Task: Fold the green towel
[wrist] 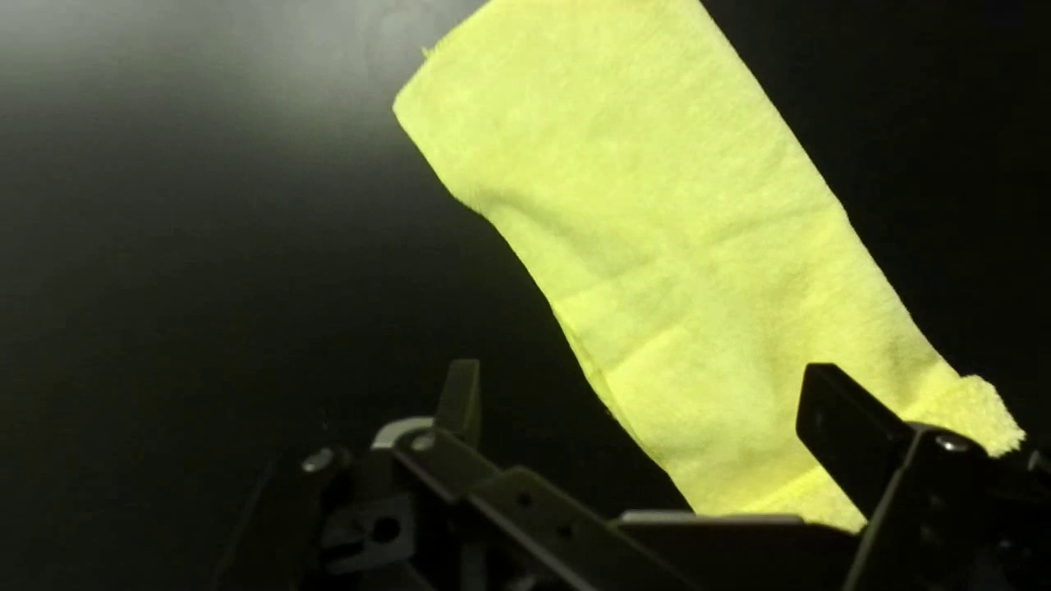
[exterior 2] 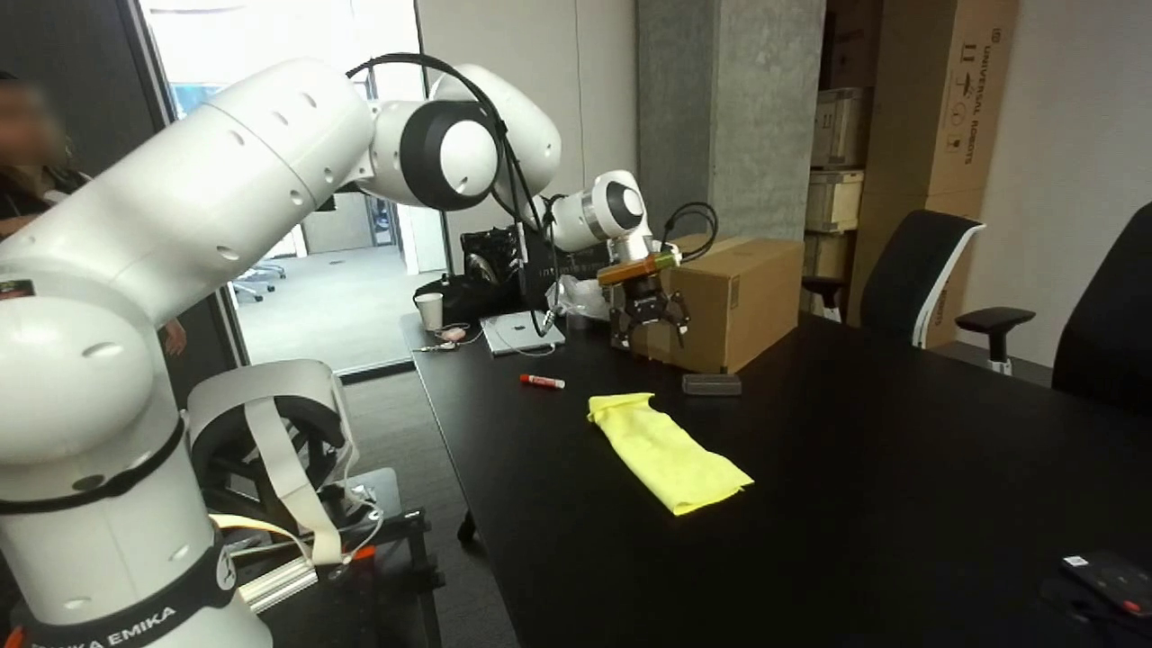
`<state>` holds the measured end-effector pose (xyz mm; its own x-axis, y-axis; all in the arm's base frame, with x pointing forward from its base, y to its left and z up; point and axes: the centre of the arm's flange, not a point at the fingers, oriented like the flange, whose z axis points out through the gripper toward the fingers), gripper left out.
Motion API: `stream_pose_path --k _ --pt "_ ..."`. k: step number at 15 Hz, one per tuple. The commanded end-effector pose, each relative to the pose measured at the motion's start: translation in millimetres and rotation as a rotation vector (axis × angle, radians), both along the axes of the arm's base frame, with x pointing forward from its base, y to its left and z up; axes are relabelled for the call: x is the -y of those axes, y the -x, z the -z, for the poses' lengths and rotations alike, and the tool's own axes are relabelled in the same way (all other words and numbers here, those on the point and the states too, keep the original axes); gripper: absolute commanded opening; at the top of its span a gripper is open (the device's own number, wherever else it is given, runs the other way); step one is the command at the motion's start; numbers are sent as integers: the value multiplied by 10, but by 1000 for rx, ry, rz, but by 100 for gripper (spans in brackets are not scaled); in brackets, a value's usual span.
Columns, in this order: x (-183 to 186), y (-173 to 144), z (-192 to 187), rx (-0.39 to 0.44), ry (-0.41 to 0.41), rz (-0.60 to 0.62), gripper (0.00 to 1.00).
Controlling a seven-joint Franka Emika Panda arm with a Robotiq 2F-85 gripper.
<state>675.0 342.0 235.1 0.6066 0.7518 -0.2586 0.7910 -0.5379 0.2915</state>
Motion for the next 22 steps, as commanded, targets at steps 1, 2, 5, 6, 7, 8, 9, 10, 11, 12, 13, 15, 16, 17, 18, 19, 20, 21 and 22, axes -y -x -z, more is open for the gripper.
stream_pose_path --k 1,2,5,6,7,8,9,10,11,12,13,15,16,17,18,19,20,21,22 --pt "745 435 -246 9 -34 203 100" --pt "899 469 -263 10 -40 261 100" --pt "1235 647 -362 10 -62 435 100" --pt "1321 716 -388 10 -72 492 100" --pt "1393 779 -448 8 -86 548 100" --pt "1452 865 -469 10 -98 604 100" --pt "1516 943 -507 12 -111 657 100" --pt "1564 1026 -558 15 -125 711 100" --pt "1615 1107 -619 10 -145 762 100" --pt "1662 1198 -669 16 -166 809 100" --pt "1703 1296 -715 23 -193 853 100" --pt "1776 1474 -863 45 -237 913 100" --pt "1817 1572 -925 58 -249 931 100" --pt "1863 1673 -994 70 -254 951 100" --pt "1914 1775 -1070 76 -256 960 100" --pt "1978 1902 -1111 86 -250 969 100" --pt "2037 2031 -1173 94 -244 976 100" --pt "2112 2171 -1214 102 -237 981 100" --pt "2186 2311 -1269 105 -235 986 100"
